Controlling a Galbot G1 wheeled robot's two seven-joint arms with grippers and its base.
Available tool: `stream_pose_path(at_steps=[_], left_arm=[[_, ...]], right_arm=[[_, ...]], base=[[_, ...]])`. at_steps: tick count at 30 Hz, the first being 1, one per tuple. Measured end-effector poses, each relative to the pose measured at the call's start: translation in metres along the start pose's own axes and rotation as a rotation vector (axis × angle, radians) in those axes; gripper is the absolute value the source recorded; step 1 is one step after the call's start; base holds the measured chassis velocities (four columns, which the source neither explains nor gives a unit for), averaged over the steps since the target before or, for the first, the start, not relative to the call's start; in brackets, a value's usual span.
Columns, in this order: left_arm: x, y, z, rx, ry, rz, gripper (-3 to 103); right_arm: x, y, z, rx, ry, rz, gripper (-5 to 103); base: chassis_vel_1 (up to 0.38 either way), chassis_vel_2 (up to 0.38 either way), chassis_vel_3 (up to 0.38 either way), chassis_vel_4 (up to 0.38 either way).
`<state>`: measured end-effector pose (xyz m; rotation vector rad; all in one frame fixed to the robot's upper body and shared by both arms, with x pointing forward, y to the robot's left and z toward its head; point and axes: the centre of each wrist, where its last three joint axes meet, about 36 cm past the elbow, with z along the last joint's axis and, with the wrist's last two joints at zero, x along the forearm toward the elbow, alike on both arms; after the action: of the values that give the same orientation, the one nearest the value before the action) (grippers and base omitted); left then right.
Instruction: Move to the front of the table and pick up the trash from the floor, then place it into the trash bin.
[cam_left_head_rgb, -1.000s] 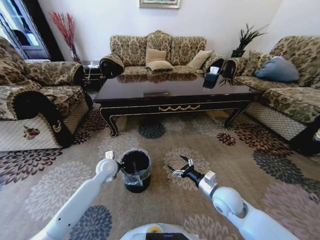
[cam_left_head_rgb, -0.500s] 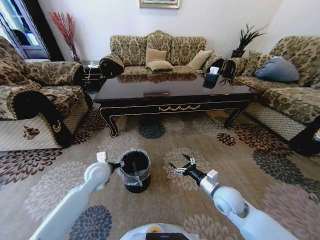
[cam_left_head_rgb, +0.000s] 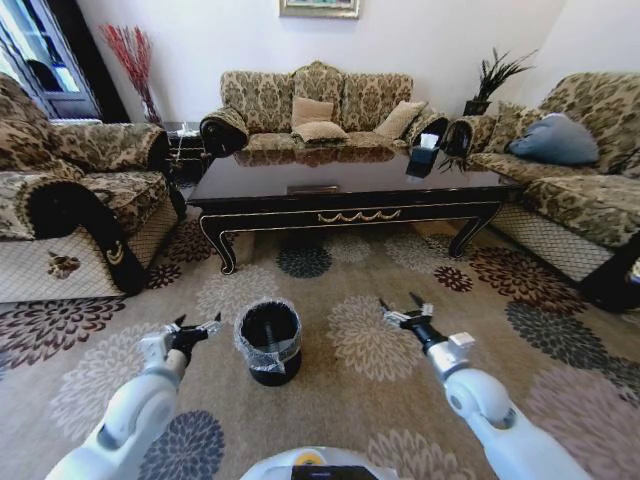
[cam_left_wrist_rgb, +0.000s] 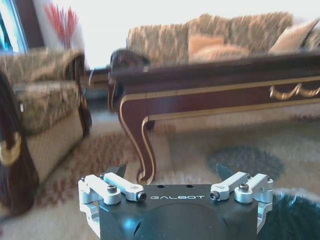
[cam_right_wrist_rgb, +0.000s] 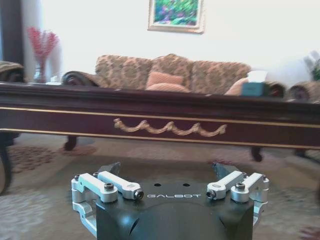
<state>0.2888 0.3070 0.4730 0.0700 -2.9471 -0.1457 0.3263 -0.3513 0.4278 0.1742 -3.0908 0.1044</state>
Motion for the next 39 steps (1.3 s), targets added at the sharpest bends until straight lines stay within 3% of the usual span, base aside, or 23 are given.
stream_pose_path(at_steps=[3, 6, 11, 30, 39], left_arm=[[0.009, -0.002, 0.008, -0.009, -0.043, 0.007, 100], [0.024, -0.004, 0.022, -0.071, -0.121, 0.035, 100], [0.052, -0.006, 0.039, -0.106, -0.186, 0.092, 100], [0.072, -0.01, 0.057, -0.021, -0.203, 0.046, 100], [0.072, -0.011, 0.057, -0.016, -0.203, 0.048, 100]], right_arm=[[0.01, -0.006, -0.001, 0.002, -0.012, 0.019, 100], [0.028, -0.008, -0.003, 0.002, -0.024, 0.02, 100], [0.045, -0.001, 0.001, -0.029, -0.023, 0.02, 100], [0.031, 0.002, 0.017, -0.01, 0.006, -0.039, 100], [0.031, 0.001, 0.017, -0.01, 0.007, -0.039, 100]], base=[[0.0, 0.0, 0.0, 0.0], [0.0, 0.0, 0.0, 0.0], [0.0, 0.0, 0.0, 0.0], [0.0, 0.0, 0.0, 0.0], [0.0, 0.0, 0.0, 0.0]])
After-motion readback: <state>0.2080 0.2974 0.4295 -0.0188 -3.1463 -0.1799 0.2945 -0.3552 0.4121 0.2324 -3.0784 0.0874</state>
